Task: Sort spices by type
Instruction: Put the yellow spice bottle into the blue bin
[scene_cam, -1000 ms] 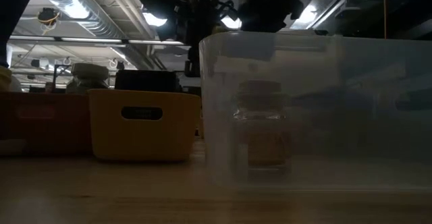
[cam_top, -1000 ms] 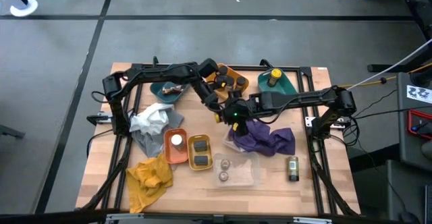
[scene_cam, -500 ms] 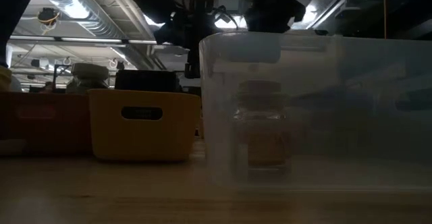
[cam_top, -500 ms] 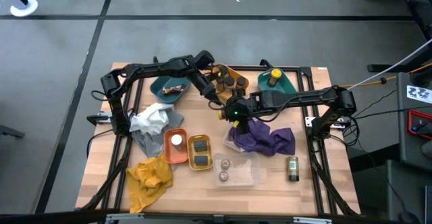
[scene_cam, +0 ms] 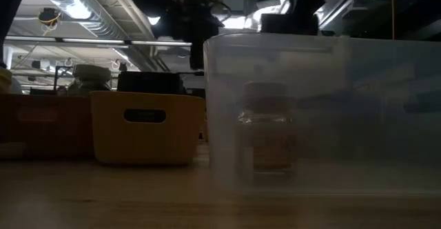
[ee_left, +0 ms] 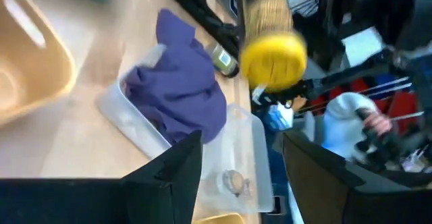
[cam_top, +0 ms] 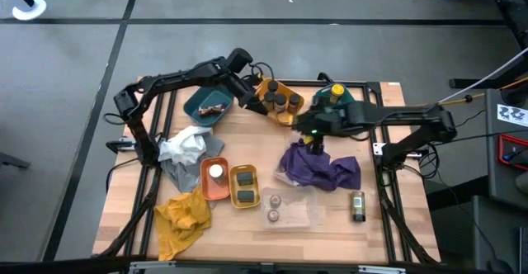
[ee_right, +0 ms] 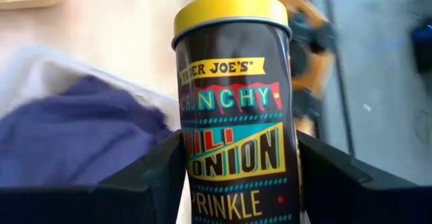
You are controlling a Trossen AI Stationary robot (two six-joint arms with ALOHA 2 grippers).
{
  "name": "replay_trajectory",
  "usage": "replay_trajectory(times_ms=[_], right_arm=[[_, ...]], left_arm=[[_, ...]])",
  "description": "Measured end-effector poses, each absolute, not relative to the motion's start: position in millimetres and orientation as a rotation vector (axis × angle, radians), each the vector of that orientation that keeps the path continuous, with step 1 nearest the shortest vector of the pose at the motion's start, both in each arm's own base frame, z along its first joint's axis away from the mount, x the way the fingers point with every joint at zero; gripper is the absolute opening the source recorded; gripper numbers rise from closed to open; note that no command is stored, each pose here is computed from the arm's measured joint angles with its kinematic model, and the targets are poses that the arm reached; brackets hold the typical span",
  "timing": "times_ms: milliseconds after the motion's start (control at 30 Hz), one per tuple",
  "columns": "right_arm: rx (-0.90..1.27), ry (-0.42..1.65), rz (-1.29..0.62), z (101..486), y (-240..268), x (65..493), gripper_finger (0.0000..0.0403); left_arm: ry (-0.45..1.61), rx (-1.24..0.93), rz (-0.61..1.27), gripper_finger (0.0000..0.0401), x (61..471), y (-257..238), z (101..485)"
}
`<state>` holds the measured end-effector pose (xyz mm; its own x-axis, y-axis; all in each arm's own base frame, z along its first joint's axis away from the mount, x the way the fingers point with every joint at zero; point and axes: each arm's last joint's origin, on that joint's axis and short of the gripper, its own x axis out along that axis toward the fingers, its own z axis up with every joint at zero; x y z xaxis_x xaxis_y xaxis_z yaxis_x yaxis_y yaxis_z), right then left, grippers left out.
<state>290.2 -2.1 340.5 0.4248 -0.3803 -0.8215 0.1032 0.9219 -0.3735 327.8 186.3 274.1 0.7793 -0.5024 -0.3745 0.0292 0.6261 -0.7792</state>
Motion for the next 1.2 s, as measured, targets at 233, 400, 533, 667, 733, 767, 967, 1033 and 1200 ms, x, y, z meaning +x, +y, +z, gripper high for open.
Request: replay_trajectory(times_ms=[233,400,533,667,733,767,967,1033,1200], right_arm=[[-0.228,0.952,-0.624,376.9,-10.1,230.0,0.0227],[-0.134,0.774,-0.867,365.7,-15.4,187.1,0.0229],[-0.017,0.577,-1.0,340.9,-18.2,163.2,0.0228],[0.058,0.409,-1.016,311.5,-18.9,156.8,0.0229],[0.08,0.362,-1.007,295.7,-18.9,156.2,0.023],[0.091,0.346,-1.001,288.2,-18.8,156.5,0.0231],[0.112,0.299,-0.902,248.0,-17.0,165.4,0.0232],[0.117,0.27,-0.86,241.1,-16.3,169.0,0.0232],[0.118,0.183,-0.779,239.2,-14.9,173.5,0.0233]], left_arm=[[0.582,-0.713,-0.288,0.0187,323.3,185.9,284.3],[0.586,-0.626,-0.281,0.0187,327.4,179.9,283.1],[0.556,-0.492,-0.253,0.0187,334.9,174.8,284.8],[0.486,-0.332,-0.112,0.0187,352.5,165.7,290.5],[0.438,-0.252,-0.01,0.0187,362.4,159.8,293.7],[0.399,-0.203,0.053,0.0187,368.5,157.3,295.8],[0.205,-0.06,0.302,0.0187,397.6,146.0,295.9],[0.153,-0.05,0.299,0.0187,406.0,143.5,291.8],[0.15,-0.117,0.301,0.0187,424.1,142.1,262.7]])
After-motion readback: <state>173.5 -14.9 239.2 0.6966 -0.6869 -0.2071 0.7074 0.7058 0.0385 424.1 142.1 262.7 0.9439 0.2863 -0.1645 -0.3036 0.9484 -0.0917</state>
